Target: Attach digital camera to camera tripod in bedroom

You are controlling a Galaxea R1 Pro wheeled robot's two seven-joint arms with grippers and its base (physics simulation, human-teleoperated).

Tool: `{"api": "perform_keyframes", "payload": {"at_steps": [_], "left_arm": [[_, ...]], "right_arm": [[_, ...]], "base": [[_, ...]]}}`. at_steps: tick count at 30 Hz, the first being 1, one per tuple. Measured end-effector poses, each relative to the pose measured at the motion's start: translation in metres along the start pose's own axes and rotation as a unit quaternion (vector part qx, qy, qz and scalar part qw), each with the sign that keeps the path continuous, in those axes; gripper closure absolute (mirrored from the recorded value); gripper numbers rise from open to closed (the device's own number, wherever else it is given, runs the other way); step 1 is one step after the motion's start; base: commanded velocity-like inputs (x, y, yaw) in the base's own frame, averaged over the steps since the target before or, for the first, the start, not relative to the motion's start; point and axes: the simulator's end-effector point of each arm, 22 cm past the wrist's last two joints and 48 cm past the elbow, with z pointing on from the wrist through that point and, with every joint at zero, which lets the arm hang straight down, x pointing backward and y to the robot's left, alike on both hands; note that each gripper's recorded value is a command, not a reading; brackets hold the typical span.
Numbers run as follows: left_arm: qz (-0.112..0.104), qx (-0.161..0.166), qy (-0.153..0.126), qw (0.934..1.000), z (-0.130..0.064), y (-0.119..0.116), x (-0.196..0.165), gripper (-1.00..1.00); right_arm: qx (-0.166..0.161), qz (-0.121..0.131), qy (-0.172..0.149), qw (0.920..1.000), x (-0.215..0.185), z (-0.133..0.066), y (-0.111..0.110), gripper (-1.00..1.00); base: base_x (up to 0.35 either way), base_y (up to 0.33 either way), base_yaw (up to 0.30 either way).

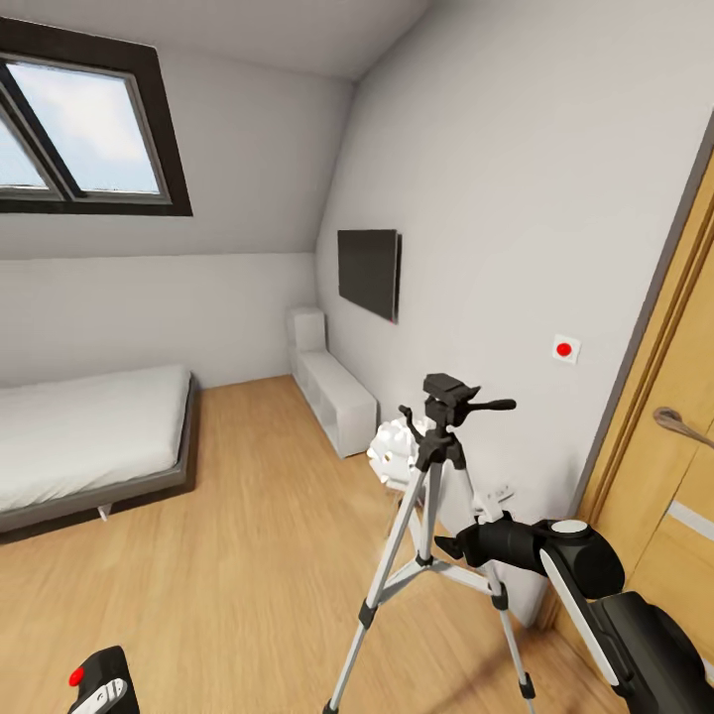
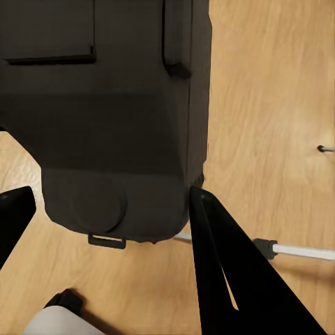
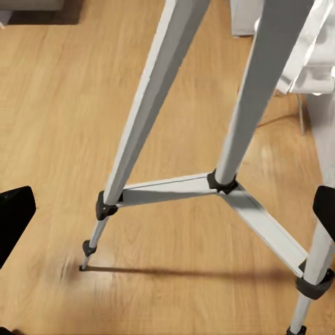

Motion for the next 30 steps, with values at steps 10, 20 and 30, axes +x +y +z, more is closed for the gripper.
{"api": "perform_keyframes", "payload": {"at_steps": [10,20,30], "left_arm": [[0.000,0.000,0.000,1.0000,-0.0001,-0.0001,0.0000,1.00],[0.001,-0.001,-0.001,1.0000,-0.0001,-0.0002,0.0000,1.00],[0.000,0.000,-0.001,1.0000,-0.0001,0.0000,-0.0004,1.00]], "right_arm": [[0.000,0.000,0.000,1.0000,-0.0003,-0.0007,0.0000,-1.00],[0.000,0.000,-0.001,1.0000,-0.0006,-0.0007,-0.0001,-1.00],[0.000,-0.001,-0.001,1.0000,-0.0007,-0.0006,-0.0002,-1.00]], "base": [[0.022,-0.197,0.072],[0.091,-0.295,0.006],[0.029,-0.080,0.000]]}}
